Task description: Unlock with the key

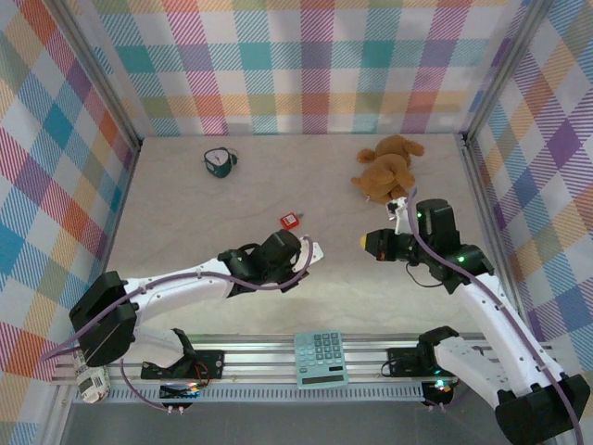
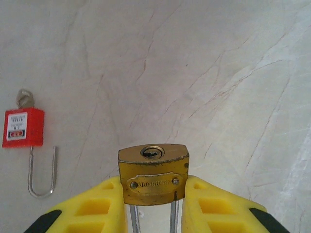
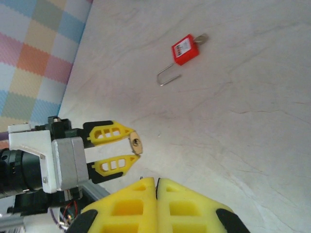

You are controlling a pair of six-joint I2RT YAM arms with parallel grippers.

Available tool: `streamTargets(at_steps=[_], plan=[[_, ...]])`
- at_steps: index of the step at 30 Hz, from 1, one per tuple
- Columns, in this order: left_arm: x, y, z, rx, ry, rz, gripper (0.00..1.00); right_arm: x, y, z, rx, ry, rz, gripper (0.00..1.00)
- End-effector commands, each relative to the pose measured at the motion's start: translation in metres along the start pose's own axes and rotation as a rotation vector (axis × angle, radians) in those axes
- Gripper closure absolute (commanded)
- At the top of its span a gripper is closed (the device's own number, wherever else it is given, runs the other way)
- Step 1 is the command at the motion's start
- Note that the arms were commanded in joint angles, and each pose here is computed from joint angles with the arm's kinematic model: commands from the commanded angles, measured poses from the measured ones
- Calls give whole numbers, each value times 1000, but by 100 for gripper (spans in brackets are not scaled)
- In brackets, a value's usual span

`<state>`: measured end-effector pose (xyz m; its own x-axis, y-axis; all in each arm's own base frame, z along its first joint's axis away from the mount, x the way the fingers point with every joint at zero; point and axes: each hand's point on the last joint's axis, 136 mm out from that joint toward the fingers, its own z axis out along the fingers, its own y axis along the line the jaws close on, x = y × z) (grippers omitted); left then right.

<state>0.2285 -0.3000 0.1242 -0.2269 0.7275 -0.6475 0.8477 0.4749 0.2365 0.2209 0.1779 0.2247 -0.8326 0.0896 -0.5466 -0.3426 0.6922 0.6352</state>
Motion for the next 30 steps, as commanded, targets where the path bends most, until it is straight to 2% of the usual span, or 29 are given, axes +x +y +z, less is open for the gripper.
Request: streamTargets(at_steps=[1,5,10,21,30], plan=[[-32,9,-9,-65,-133,-4,75,0,14,10,-66,12,-76,98],[-41,-1,-12,-102,-191,50,75,3,16,19,-55,41,-99,98],[-45,-19,-15,-151,-254,185,75,9,24,26,-59,78,-137,98],[-51,-33,-25,-61,-276,158,76,30,23,40,-10,157,-216,98],[-45,-45,-22,19,-211,154,76,38,23,52,38,192,-286,99]])
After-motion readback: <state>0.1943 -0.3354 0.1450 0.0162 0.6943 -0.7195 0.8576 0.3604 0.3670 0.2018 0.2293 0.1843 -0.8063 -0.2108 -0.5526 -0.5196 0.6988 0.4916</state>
